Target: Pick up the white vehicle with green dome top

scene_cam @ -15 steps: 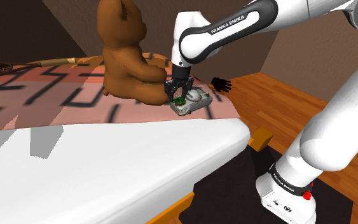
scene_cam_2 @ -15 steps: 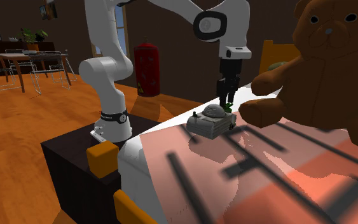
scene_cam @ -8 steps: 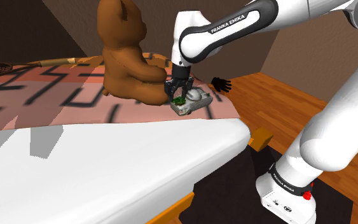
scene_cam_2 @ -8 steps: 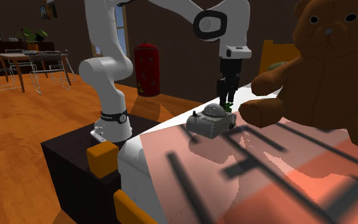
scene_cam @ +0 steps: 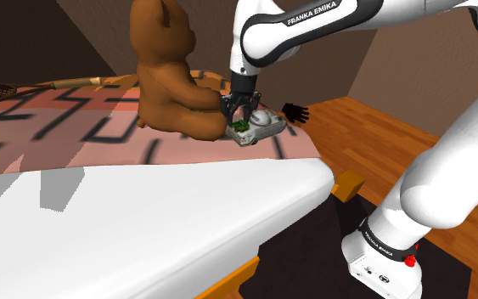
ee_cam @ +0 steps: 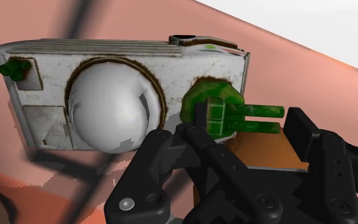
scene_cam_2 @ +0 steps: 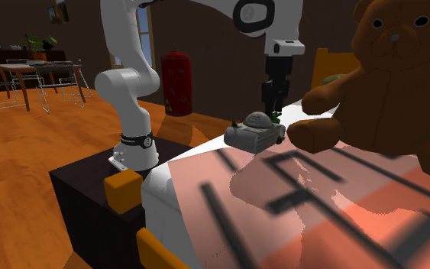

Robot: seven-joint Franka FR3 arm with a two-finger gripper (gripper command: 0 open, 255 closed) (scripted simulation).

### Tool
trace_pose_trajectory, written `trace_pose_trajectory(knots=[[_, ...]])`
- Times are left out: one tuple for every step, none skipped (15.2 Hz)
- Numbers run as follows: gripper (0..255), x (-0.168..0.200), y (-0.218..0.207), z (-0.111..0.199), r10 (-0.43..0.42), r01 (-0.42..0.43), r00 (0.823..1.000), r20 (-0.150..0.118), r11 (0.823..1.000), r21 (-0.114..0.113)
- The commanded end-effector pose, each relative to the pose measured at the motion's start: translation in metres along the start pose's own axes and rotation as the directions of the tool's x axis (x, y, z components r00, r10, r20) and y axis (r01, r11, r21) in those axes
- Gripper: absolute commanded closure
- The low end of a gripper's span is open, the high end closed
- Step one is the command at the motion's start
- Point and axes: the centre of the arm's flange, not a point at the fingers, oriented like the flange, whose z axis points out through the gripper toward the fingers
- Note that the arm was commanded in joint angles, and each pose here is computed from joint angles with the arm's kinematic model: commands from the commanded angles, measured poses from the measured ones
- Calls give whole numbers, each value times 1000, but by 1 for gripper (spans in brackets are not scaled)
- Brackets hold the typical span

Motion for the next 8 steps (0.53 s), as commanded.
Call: trace_pose_trajectory(knots=[[255,-1,0,-12,0,0,1000,-1,1000,0],[255,-1,0,-18,0,0,1000,-1,1000,0],[255,-1,0,-23,0,0,1000,-1,1000,0],[255,-1,0,-28,0,0,1000,-1,1000,0],[255,-1,0,-34,0,0,1000,-1,1000,0],[255,-1,0,-39,0,0,1000,-1,1000,0],[255,-1,0,-40,0,0,1000,-1,1000,0],[255,-1,0,-40,0,0,1000,-1,1000,0]])
